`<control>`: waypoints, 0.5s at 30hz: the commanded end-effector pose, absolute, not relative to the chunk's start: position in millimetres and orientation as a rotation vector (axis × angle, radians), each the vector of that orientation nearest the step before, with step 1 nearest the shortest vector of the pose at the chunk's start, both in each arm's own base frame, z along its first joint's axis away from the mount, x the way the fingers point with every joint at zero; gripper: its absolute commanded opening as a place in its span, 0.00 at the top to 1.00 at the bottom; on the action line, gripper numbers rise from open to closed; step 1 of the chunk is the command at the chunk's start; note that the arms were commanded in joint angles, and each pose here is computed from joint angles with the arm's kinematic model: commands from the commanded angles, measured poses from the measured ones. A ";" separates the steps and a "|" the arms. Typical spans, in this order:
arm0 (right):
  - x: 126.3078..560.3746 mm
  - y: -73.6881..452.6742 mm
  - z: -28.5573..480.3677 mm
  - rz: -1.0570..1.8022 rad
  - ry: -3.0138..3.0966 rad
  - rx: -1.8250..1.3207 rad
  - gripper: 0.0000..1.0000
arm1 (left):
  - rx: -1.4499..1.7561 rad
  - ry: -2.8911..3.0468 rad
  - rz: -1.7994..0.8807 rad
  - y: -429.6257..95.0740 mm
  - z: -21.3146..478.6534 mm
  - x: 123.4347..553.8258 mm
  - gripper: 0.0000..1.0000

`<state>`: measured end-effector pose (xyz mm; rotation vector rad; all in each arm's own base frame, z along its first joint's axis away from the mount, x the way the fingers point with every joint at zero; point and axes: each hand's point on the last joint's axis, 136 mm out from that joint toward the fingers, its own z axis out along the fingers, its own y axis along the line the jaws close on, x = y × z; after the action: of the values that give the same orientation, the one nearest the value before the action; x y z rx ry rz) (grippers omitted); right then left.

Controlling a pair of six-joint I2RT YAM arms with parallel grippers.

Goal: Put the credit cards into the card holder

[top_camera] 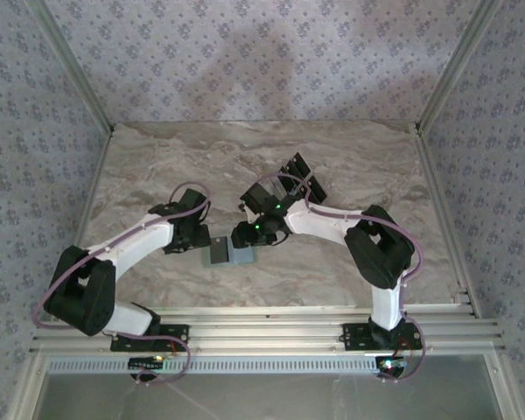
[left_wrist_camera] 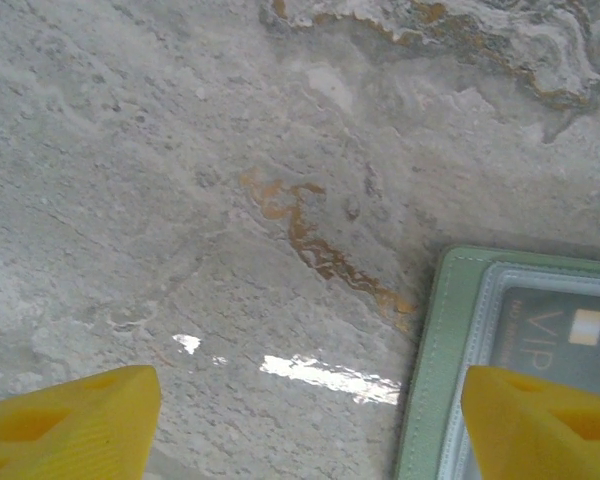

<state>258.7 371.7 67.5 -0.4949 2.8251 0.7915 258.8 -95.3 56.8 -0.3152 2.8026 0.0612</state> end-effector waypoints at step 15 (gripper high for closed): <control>263.9 370.9 32.1 0.724 2.897 -0.499 0.47 | -0.292 2.856 0.069 -111.1 23.3 245.2 0.21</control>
<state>261.2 371.9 39.2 -0.4899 2.8836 0.7426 246.1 -109.2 27.4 -0.2785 2.8548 0.0706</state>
